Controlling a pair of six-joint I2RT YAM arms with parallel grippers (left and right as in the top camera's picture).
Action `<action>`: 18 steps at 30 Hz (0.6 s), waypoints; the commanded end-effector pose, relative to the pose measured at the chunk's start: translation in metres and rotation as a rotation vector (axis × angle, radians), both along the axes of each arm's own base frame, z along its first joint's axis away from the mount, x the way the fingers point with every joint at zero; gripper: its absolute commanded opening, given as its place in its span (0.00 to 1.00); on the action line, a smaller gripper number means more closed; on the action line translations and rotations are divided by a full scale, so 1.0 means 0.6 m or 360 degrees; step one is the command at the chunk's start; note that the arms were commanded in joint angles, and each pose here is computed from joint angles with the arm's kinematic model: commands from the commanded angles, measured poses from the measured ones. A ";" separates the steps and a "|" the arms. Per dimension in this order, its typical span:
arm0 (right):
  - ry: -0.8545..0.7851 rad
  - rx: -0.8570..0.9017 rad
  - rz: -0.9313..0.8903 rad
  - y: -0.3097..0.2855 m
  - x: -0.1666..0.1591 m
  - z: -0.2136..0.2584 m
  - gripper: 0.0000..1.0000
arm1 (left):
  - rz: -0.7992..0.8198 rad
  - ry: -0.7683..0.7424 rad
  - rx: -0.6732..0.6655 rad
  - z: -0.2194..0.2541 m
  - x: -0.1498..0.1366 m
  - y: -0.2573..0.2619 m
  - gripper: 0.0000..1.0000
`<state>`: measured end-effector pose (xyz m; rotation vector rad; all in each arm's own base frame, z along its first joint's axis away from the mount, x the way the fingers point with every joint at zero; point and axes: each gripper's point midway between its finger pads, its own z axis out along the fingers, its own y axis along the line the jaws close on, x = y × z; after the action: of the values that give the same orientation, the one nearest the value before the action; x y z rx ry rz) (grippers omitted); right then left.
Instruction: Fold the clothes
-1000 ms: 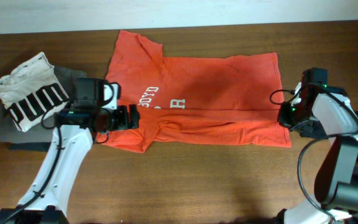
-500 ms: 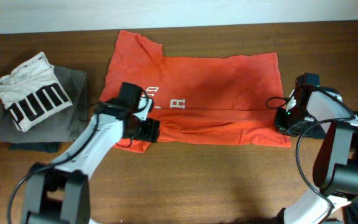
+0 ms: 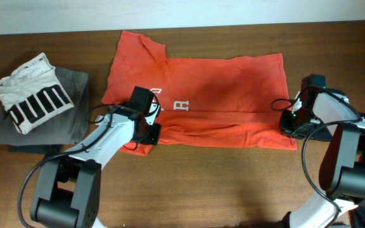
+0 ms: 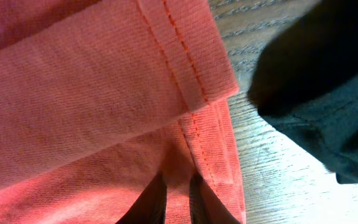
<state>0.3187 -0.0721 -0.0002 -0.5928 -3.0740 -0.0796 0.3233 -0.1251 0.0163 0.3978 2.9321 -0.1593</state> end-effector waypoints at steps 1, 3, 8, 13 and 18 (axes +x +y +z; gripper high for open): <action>0.0025 0.0016 -0.0004 0.003 -0.005 -0.008 0.19 | -0.0004 0.0002 0.0024 -0.004 0.001 0.002 0.01; 0.0027 0.0016 -0.0004 0.003 -0.005 -0.008 0.19 | -0.0004 0.0000 0.0023 -0.001 0.002 0.001 0.00; 0.0026 0.0016 -0.0004 0.003 -0.005 -0.008 0.19 | -0.0042 -0.0196 -0.0030 0.070 0.055 -0.016 0.00; 0.0026 0.0016 -0.0004 0.003 -0.005 -0.008 0.19 | -0.0008 -0.0648 0.0007 0.201 0.166 -0.021 0.01; 0.0026 0.0016 -0.0004 0.003 -0.005 -0.008 0.19 | -0.0035 -0.0703 0.0009 0.204 0.183 -0.026 0.22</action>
<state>0.3185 -0.0720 -0.0002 -0.5916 -3.0735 -0.0802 0.4346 -0.1468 0.1364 0.3798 2.4952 -0.1153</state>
